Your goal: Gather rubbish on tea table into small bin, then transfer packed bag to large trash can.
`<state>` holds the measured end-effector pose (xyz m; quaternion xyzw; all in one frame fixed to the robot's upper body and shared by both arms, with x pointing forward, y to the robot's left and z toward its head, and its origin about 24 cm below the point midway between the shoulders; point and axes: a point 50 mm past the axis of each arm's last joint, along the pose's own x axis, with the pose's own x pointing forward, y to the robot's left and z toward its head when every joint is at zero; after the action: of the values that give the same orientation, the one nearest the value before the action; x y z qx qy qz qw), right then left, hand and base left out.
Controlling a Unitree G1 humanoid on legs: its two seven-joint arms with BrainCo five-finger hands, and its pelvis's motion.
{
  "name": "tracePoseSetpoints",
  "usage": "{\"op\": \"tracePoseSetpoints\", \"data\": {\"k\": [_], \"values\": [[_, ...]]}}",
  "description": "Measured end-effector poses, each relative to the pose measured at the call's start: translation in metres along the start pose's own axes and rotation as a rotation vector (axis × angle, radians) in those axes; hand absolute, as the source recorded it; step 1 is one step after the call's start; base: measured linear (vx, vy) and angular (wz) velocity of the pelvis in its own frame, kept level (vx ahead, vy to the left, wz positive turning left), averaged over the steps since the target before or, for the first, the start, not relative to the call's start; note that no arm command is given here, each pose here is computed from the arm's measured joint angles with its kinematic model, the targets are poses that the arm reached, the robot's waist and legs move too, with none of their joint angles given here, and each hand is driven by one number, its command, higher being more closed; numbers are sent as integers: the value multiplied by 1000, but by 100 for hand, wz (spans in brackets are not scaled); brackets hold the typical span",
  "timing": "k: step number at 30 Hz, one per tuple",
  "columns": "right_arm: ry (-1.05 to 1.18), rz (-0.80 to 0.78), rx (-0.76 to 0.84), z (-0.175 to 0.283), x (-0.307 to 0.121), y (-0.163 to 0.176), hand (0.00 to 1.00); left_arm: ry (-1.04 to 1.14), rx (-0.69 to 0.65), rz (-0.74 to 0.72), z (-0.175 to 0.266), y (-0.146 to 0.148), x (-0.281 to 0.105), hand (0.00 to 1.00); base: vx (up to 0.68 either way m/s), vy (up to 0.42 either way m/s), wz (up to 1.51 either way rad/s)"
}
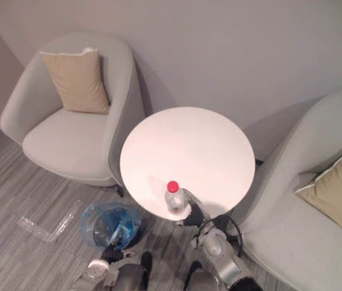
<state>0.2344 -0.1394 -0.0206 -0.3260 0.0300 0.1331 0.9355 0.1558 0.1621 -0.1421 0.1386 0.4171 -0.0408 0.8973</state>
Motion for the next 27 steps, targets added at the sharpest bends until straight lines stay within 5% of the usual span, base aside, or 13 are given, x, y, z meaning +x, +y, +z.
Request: {"op": "tracePoseSetpoints", "data": {"k": [9,10,27], "values": [[-32,-145,49,22,29,-11,0,-36,-37,9,11,1,2,0,0,-4,3],[-33,-158,57,24,30,-12,100,-39,-44,10,12,1,2,0,0,0,0],[-20,-204,179,33,40,-15,100,-72,-58,20,21,4,4,0,13,0,-2]]}}
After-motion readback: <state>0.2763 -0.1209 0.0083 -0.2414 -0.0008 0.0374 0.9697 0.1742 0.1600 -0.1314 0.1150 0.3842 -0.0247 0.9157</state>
